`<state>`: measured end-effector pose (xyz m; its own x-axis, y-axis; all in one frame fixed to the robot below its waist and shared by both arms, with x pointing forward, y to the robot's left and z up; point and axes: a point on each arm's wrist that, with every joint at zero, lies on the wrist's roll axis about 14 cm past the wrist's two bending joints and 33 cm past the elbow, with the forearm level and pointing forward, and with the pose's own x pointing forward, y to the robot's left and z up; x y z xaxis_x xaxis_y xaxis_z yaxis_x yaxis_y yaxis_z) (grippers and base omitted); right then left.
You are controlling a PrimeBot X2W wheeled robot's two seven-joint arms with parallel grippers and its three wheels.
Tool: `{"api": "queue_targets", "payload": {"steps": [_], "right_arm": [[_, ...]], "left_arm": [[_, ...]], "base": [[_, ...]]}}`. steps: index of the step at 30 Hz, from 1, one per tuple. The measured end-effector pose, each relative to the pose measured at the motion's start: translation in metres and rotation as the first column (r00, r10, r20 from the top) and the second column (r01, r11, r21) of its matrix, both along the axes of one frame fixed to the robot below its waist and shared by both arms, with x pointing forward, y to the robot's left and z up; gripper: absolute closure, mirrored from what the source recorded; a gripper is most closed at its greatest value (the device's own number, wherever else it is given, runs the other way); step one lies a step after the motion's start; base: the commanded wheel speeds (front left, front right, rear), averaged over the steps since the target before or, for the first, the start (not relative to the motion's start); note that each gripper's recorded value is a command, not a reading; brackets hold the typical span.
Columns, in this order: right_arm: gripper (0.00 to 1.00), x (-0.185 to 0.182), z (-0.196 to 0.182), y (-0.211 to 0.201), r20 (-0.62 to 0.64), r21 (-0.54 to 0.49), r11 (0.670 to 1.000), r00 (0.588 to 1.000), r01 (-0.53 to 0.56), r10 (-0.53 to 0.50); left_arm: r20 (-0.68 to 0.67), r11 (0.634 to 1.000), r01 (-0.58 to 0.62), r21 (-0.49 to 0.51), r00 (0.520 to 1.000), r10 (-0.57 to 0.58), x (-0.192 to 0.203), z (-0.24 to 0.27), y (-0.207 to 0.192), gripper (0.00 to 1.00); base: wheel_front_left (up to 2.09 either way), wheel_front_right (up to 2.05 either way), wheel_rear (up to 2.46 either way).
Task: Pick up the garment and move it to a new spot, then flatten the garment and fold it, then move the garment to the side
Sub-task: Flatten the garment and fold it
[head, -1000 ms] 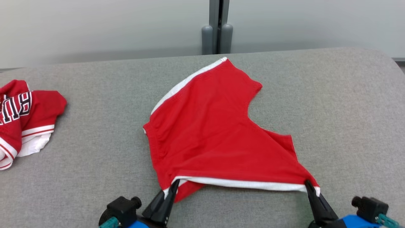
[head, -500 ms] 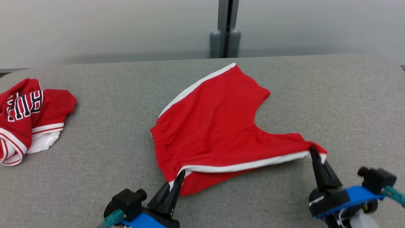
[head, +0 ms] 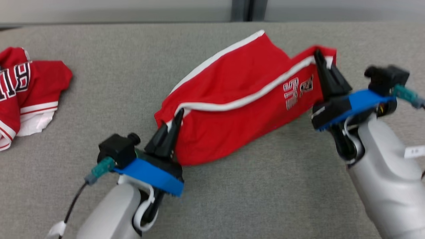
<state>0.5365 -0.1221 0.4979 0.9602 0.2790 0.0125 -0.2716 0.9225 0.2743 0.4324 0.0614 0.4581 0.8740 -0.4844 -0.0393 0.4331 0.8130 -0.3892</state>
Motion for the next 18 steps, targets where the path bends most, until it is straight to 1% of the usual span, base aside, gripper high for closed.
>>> {"api": "queue_targets", "payload": {"steps": [5,11,15,18], "right_arm": [[1.0,0.044,-0.014,0.021,-0.06,-0.015,0.999,0.998,-0.03,0.029],[1.0,0.084,-0.032,0.04,-0.1,-0.069,0.995,0.993,-0.066,0.059],[1.0,0.103,-0.045,0.055,-0.127,-0.08,0.993,0.989,-0.086,0.076],[1.0,0.109,-0.064,0.061,-0.177,-0.095,0.991,0.981,-0.096,0.078]], "left_arm": [[-0.02,0.997,-0.074,0.003,0.997,0.074,0.03,-0.011,0.019,1.0],[-0.039,0.994,-0.113,0.006,0.993,0.114,0.055,-0.023,0.026,1.0],[-0.046,0.992,-0.13,0.008,0.99,0.13,0.068,-0.029,0.029,1.0],[-0.06,0.989,-0.145,0.021,0.987,0.146,0.072,-0.036,0.035,1.0]], "base": [[0.0,0.0,0.0],[0.0,0.0,0.0],[0.0,0.0,0.0],[0.0,0.0,0.0]]}}
